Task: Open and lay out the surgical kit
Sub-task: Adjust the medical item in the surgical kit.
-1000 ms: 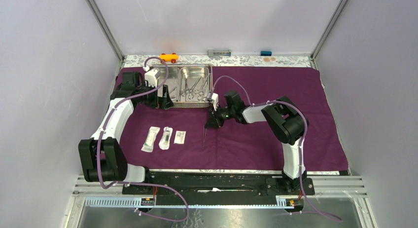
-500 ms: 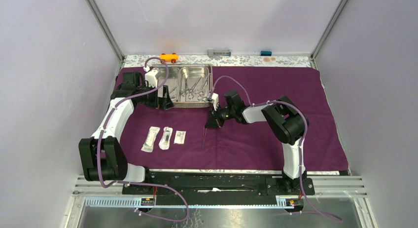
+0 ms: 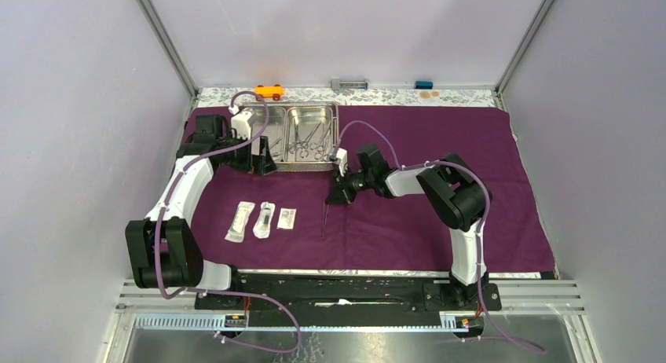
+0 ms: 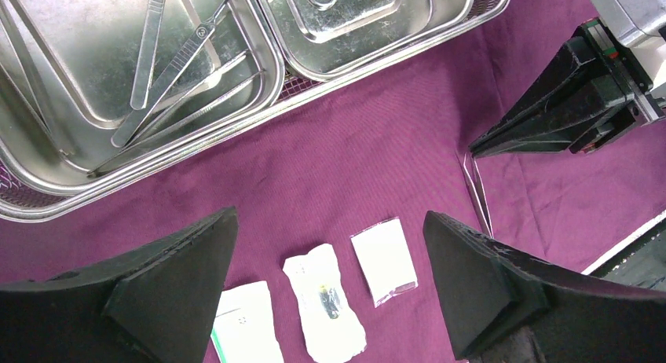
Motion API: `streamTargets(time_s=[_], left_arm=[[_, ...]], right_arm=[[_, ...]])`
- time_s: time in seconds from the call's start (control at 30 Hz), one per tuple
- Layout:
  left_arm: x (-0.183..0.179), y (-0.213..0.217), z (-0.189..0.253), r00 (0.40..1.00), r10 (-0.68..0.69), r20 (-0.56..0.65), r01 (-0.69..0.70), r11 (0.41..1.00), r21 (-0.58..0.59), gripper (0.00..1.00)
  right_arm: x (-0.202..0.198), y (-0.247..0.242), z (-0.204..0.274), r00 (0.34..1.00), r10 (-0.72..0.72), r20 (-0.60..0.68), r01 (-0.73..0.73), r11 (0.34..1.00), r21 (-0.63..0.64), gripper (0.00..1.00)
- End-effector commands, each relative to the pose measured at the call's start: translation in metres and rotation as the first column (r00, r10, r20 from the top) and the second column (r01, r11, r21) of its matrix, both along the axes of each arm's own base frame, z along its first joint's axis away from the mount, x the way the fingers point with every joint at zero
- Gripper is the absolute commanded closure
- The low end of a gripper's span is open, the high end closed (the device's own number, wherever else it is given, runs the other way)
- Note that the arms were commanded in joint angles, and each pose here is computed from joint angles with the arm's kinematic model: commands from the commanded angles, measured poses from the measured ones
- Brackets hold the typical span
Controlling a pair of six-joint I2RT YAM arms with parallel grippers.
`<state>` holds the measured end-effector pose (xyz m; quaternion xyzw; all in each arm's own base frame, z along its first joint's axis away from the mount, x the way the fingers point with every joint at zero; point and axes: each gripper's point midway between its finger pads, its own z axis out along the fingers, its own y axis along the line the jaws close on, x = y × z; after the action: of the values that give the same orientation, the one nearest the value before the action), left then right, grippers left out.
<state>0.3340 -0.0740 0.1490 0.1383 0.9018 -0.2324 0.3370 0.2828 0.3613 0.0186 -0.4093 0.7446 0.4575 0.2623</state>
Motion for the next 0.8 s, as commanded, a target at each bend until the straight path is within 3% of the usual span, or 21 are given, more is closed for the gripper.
streamTargets(time_s=[0.0,0.33,0.57,0.77], left_arm=[[0.012,-0.002,0.019,0.998,-0.023,0.065,0.023,1.0,-0.012,0.01],[0.012,0.0,0.018,0.998,-0.017,0.063,0.018,1.0,-0.005,0.01],[0.027,0.02,0.025,0.99,0.062,0.124,-0.073,0.993,0.089,0.01],[0.054,0.038,0.039,0.97,0.127,0.205,-0.158,0.977,0.145,0.01]], right_arm=[[0.008,0.011,0.025,0.997,0.004,0.076,-0.007,0.999,0.039,0.89],[0.01,0.012,0.03,0.995,0.009,0.096,-0.013,0.999,0.035,0.76],[0.018,0.009,0.058,0.988,-0.01,0.154,0.004,0.999,0.044,0.52],[0.023,0.003,0.096,0.976,-0.023,0.216,0.012,0.999,0.052,0.37]])
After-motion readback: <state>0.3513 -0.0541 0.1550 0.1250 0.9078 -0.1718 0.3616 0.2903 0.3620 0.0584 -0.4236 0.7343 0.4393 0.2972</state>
